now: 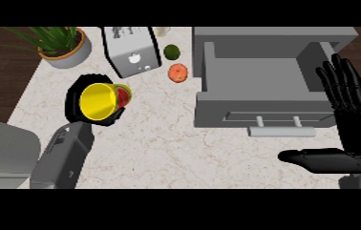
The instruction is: Pick up the cup, place it into the drawer and close the drawer
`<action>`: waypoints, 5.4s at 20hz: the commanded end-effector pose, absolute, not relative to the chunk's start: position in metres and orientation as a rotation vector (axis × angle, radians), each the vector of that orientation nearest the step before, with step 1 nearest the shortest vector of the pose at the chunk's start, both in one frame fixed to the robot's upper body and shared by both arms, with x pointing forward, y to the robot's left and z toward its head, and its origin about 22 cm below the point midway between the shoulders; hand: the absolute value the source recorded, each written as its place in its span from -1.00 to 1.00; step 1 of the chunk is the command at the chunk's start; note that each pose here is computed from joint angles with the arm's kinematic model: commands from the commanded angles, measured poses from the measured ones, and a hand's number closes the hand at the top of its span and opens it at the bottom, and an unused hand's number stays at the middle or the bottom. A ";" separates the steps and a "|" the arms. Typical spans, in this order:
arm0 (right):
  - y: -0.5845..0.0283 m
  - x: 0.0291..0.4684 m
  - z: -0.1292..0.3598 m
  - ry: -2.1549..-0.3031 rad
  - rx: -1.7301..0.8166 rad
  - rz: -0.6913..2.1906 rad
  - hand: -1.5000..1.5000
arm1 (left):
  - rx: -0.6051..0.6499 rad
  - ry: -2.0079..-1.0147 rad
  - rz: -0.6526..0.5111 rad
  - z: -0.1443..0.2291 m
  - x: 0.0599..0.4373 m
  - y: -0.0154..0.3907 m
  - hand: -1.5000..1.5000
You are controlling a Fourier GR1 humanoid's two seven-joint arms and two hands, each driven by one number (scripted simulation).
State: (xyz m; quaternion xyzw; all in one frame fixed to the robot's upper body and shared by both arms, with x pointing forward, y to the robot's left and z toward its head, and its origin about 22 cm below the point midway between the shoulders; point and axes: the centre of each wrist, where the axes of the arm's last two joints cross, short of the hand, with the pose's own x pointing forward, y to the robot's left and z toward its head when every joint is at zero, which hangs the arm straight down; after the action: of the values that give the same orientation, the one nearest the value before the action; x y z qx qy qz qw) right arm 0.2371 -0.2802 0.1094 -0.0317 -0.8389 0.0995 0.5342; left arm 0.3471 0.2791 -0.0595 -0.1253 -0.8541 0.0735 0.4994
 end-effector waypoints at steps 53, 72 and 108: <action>-0.293 0.240 0.114 -2.034 -0.013 0.284 -1.00 | -0.038 -1.816 -0.418 0.114 0.426 0.021 -1.00; -0.303 0.235 0.136 -2.018 0.196 0.399 1.00 | -0.109 -1.983 -0.243 0.159 0.408 -0.015 -1.00; -0.214 0.317 0.015 -1.617 -0.641 1.323 1.00 | -0.121 -1.931 -0.019 0.137 0.358 0.230 -1.00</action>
State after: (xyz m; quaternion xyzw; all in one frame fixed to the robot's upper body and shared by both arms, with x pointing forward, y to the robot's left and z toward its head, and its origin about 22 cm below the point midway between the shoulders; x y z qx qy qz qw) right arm 0.2942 -0.2152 0.0387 -0.2373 -0.6773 0.5057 0.4788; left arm 0.3679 0.2092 0.1298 -0.0549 -0.8184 -0.0086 0.5719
